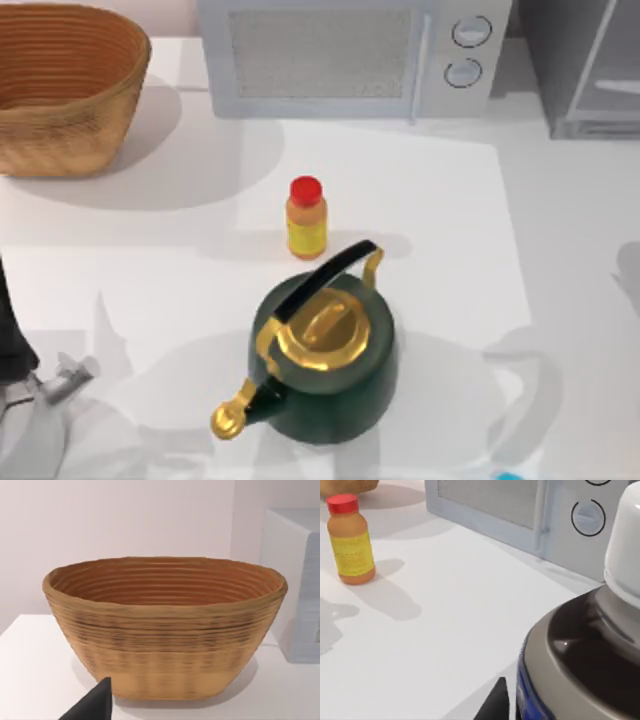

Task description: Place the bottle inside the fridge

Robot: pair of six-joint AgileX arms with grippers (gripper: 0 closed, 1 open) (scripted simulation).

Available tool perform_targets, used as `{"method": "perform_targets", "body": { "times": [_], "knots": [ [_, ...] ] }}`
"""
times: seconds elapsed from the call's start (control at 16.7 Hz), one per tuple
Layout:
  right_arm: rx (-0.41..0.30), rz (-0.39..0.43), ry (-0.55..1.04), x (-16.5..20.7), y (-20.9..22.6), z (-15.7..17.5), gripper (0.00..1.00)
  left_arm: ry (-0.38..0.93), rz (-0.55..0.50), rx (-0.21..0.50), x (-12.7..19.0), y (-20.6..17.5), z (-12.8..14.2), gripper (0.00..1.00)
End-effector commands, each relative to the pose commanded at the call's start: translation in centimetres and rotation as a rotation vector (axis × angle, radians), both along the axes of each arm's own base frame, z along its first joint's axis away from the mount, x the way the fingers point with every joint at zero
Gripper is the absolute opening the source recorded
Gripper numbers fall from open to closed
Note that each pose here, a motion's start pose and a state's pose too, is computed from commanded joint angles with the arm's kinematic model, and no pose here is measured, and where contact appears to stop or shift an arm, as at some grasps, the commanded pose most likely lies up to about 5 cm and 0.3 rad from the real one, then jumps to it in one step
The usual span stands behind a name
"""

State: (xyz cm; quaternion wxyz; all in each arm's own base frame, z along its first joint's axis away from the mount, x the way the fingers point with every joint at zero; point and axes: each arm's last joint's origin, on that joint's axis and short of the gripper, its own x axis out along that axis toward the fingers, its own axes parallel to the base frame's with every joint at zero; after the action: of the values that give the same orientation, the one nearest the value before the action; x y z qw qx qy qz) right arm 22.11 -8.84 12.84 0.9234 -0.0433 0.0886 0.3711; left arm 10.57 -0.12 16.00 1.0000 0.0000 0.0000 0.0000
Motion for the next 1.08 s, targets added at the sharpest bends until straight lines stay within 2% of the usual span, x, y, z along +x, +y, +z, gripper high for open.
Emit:
{"method": "perform_targets", "body": {
  "times": [0.42,0.6,0.84,1.08],
  "knots": [
    [0.013,0.010,0.020,-0.1,0.2,-0.2,0.01,0.000,0.000,0.000,0.0,0.0,0.0,1.00],
    [0.017,-0.021,0.055,-1.2,0.9,-0.2,0.01,0.000,0.000,0.000,0.0,0.0,0.0,1.00],
    [-0.031,-0.133,0.071,-3.5,2.8,1.0,0.01,0.000,0.000,0.000,0.0,0.0,0.0,1.00],
    [-0.117,-0.323,-0.045,-6.1,5.0,3.5,0.01,0.000,0.000,0.000,0.0,0.0,0.0,1.00]
  ]
}}
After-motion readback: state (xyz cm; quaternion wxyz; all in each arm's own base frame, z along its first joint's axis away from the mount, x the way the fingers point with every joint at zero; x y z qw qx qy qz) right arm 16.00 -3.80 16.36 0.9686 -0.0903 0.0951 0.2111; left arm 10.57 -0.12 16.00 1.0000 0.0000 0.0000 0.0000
